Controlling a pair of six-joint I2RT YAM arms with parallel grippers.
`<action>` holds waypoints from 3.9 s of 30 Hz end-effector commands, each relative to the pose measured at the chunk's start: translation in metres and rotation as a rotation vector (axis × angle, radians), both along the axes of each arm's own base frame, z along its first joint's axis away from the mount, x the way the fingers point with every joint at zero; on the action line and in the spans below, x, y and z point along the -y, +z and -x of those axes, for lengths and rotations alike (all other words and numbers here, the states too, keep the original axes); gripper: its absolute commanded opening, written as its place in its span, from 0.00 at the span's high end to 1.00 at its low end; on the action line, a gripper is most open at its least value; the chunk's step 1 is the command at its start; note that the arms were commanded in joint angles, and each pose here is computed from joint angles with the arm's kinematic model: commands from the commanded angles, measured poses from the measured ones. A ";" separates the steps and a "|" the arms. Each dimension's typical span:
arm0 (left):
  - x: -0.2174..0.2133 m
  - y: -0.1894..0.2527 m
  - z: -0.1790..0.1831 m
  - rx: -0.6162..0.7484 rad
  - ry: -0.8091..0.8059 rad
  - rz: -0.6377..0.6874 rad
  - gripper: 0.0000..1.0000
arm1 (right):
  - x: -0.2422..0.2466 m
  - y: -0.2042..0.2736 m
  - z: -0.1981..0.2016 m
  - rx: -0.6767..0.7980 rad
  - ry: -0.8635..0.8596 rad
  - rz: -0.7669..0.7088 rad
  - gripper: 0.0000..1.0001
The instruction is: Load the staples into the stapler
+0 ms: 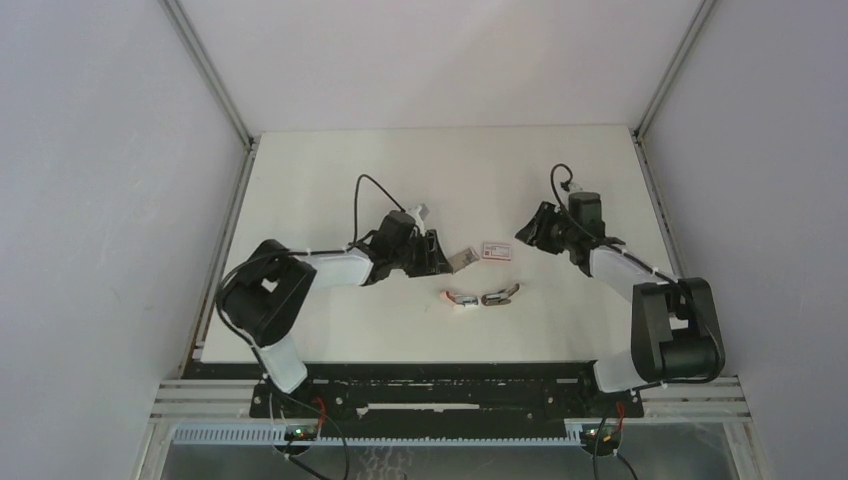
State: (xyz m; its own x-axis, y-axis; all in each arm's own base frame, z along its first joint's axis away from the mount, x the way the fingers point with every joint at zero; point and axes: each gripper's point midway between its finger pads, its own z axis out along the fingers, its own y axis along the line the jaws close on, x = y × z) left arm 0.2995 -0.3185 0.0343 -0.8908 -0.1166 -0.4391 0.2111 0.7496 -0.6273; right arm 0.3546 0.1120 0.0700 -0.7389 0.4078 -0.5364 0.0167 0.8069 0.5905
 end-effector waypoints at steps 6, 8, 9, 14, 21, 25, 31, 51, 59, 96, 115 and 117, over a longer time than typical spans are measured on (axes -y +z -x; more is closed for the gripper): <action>-0.072 0.071 -0.012 0.231 0.155 -0.041 0.28 | -0.077 0.027 0.011 0.099 0.321 0.356 0.63; -0.088 0.090 -0.012 0.270 0.181 -0.042 0.23 | -0.096 0.022 0.012 0.093 0.388 0.396 0.66; -0.094 0.101 -0.010 0.288 0.187 -0.035 0.21 | -0.103 0.017 0.011 0.085 0.413 0.421 0.67; -0.135 0.152 -0.002 0.356 0.231 -0.040 0.14 | -0.124 -0.001 0.001 0.035 0.469 0.507 0.73; -0.180 0.191 0.013 0.434 0.301 -0.071 0.09 | -0.138 -0.021 -0.001 -0.005 0.506 0.533 0.79; -0.191 0.195 0.016 0.449 0.321 -0.090 0.09 | -0.136 -0.032 0.001 -0.030 0.503 0.560 0.81; -0.192 0.192 0.012 0.443 0.325 -0.085 0.09 | -0.141 -0.030 -0.007 -0.020 0.494 0.559 0.85; -0.191 0.189 0.011 0.432 0.322 -0.060 0.09 | -0.144 -0.042 -0.005 -0.048 0.507 0.579 0.92; -0.192 0.188 0.010 0.430 0.329 -0.055 0.08 | -0.143 -0.043 -0.004 -0.050 0.500 0.593 1.00; -0.135 0.175 0.010 0.488 0.210 0.072 0.10 | -0.135 -0.015 -0.005 0.028 0.441 0.446 0.78; -0.141 0.165 0.011 0.466 0.232 0.042 0.09 | -0.141 -0.033 -0.009 0.015 0.489 0.570 0.70; -0.142 0.164 0.011 0.464 0.234 0.038 0.09 | -0.141 -0.037 -0.008 0.005 0.496 0.581 0.71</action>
